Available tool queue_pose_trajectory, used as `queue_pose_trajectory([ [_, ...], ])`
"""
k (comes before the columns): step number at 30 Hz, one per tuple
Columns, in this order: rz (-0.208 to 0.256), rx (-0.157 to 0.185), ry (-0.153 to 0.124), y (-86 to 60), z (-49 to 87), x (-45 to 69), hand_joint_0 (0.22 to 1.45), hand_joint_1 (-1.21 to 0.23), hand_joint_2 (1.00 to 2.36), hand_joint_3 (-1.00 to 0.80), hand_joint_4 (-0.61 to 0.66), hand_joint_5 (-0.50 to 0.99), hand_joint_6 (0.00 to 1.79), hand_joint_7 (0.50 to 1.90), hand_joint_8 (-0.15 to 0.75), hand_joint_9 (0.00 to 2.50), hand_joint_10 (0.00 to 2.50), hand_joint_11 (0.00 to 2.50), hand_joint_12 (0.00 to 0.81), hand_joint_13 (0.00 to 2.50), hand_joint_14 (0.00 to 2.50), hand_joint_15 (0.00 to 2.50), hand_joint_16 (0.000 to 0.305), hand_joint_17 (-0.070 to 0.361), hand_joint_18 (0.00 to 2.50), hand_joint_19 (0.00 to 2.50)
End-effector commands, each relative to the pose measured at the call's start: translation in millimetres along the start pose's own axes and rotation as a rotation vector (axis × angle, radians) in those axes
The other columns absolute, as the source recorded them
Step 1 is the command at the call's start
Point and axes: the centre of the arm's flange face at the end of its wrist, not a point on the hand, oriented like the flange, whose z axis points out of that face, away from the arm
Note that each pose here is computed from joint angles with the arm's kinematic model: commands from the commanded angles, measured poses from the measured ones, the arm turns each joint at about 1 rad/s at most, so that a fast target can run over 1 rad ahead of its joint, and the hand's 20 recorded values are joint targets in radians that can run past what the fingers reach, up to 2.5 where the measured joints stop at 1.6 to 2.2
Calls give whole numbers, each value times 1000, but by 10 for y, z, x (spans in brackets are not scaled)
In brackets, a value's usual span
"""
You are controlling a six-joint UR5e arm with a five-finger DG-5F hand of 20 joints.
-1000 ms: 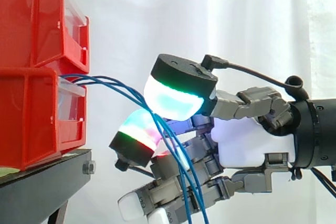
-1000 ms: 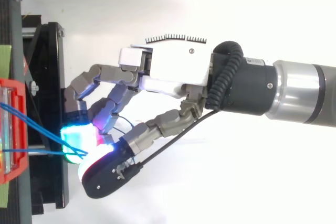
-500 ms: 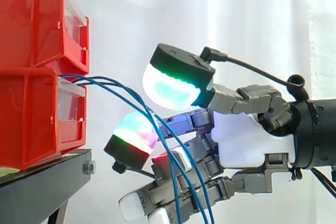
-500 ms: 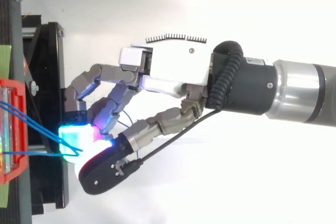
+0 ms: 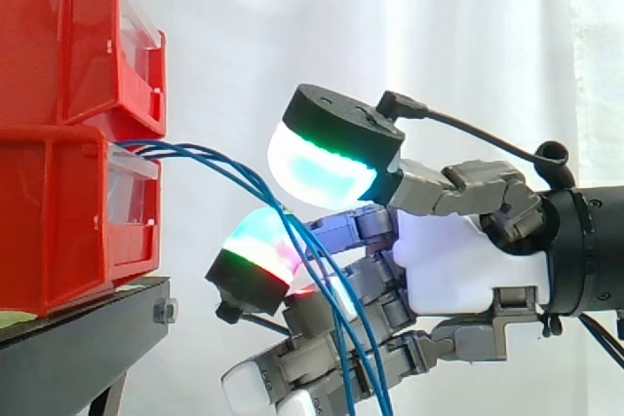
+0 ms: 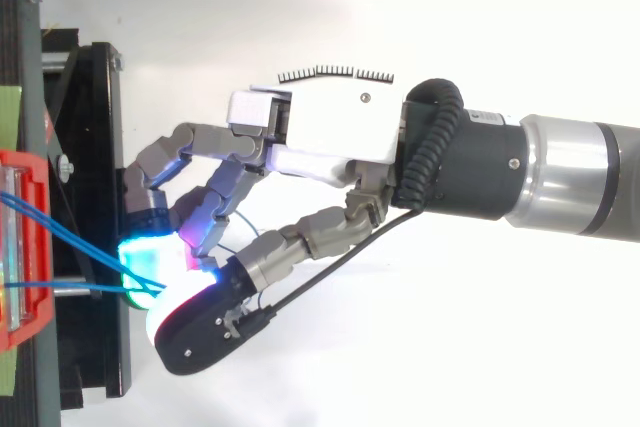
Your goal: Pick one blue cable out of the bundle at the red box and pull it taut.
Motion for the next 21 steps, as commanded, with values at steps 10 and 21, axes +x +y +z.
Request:
queue_pose_trajectory([
  [10, 0, 1, 0, -3, -1, 0, 690, -895, 1013, -326, 122, -128, 906, 1212, 372, 1135, 15, 1189, 376, 766, 15, 404, 51, 114, 726, 431],
  [21, -1, 2, 1, -11, -4, 0, 827, -997, 1000, -500, 73, -156, 934, 1139, 354, 1083, 15, 1177, 371, 757, 15, 394, 50, 113, 727, 368],
])
